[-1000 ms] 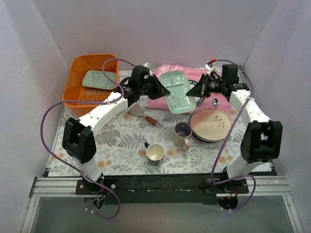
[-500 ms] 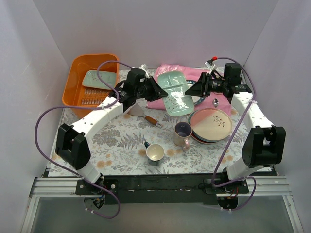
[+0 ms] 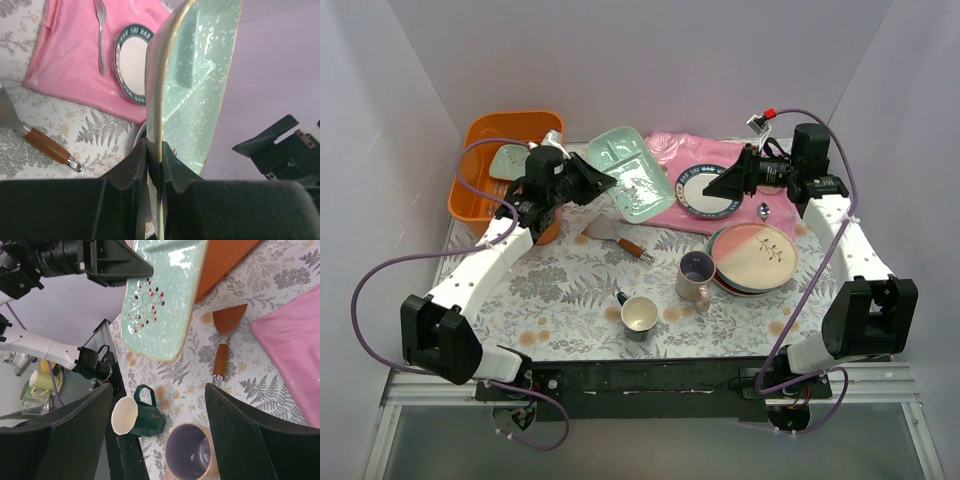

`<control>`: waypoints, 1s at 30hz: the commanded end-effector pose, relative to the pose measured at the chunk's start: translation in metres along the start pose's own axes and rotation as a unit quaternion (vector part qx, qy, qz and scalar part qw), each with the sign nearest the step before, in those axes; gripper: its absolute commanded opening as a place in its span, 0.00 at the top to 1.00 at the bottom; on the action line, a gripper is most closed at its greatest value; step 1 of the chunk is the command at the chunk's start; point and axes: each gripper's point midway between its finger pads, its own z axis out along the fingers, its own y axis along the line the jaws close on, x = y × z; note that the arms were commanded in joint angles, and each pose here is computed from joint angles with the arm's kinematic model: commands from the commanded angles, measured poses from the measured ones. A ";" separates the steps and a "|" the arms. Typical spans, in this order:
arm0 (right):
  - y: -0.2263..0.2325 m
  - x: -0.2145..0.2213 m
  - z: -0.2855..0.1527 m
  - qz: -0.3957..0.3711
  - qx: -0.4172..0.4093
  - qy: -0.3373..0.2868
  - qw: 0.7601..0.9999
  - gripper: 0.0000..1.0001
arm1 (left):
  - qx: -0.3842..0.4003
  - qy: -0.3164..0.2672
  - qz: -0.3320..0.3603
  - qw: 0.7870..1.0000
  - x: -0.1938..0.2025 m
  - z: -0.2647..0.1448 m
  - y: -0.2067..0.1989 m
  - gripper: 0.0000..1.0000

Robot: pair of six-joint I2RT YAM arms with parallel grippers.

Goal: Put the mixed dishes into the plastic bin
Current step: Pick up the plate at the center of the board, then place the plate in the plastic bin.

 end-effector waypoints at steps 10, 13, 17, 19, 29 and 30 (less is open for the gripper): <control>0.011 -0.011 -0.019 -0.086 -0.011 -0.014 0.996 0.18 | 0.084 -0.145 0.008 0.986 -0.091 -0.061 -0.042 1.00; 0.010 -0.011 -0.021 -0.090 -0.006 -0.016 0.996 0.18 | 0.080 -0.160 0.006 0.984 -0.105 -0.063 -0.038 1.00; 0.008 -0.009 -0.024 -0.089 -0.002 -0.018 0.996 0.18 | 0.075 -0.179 0.000 0.981 -0.126 -0.067 -0.030 1.00; 0.007 -0.009 -0.024 -0.089 -0.001 -0.018 0.996 0.18 | 0.076 -0.186 -0.002 0.980 -0.133 -0.067 -0.029 1.00; 0.004 -0.007 -0.027 -0.088 0.004 -0.021 0.996 0.18 | 0.071 -0.221 -0.025 0.972 -0.168 -0.063 -0.017 1.00; 0.004 -0.006 -0.027 -0.087 0.003 -0.020 0.996 0.18 | 0.067 -0.222 -0.028 0.972 -0.170 -0.060 -0.015 1.00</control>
